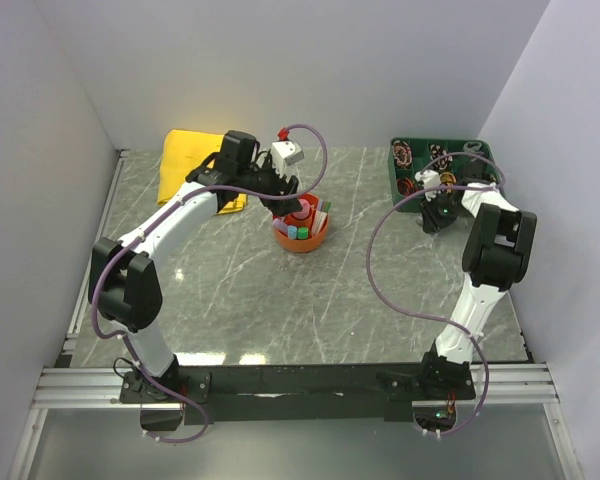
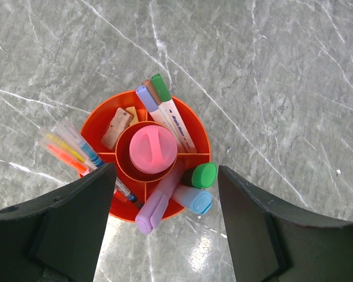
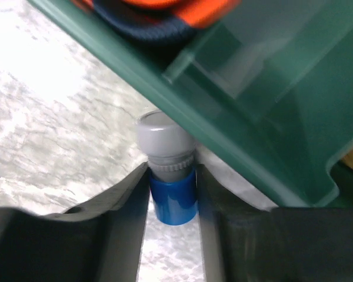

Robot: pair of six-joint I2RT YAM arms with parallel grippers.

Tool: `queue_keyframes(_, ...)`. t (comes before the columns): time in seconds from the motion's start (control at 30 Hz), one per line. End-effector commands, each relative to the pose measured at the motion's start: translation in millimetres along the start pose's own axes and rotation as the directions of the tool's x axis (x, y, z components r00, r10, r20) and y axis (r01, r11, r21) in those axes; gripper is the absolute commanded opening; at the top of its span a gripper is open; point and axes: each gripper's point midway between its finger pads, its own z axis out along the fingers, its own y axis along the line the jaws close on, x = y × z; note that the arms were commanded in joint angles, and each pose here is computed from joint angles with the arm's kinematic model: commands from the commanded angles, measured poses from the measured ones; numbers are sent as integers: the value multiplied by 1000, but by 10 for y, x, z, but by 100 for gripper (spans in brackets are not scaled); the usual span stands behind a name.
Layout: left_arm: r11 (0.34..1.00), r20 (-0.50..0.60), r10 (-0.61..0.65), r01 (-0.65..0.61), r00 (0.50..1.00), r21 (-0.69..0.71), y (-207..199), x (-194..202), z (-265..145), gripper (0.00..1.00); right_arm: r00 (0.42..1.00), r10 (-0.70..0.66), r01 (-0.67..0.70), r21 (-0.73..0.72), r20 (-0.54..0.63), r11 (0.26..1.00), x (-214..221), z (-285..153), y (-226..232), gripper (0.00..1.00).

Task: Sort the stationery into containers
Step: Pick up the stationery from the corner of the board, then place the stationery in the storage box.

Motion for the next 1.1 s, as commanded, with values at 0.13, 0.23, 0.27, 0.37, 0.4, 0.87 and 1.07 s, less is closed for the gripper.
queue_keyframes(0.13, 1000, 40, 17, -18, 999, 20, -92, -150, -76, 76, 998, -45, 47, -40, 50, 998, -259, -350, 272, 17)
queue_keyframes(0.23, 1000, 52, 19, -20, 998, 20, -122, -164, -111, 76, 989, -91, 101, -85, 119, 991, -498, -695, 594, 13)
queue_keyframes(0.27, 1000, 50, 17, -18, 999, 18, -126, -138, -114, 76, 988, -83, 99, -118, 133, 988, -554, -784, 730, 13)
queue_keyframes(0.37, 999, 53, 17, -16, 998, -35, -55, -136, -150, 76, 958, -121, 164, -152, 258, 975, -1044, -1064, 1054, 13)
queue_keyframes(0.4, 998, 54, 6, -2, 999, -59, -11, -135, -154, 76, 949, -120, 170, -152, 291, 974, -1233, -1144, 1116, 13)
queue_keyframes(0.87, 862, 137, -168, 213, 976, -460, 1003, -37, -798, 77, 852, -9, 210, -324, 524, 923, -3045, -901, 1846, 13)
queue_keyframes(1.07, 784, 174, -204, 267, 963, -560, 1344, 50, -1113, 78, 869, -7, 234, -399, 495, 887, -3088, -637, 2178, 13)
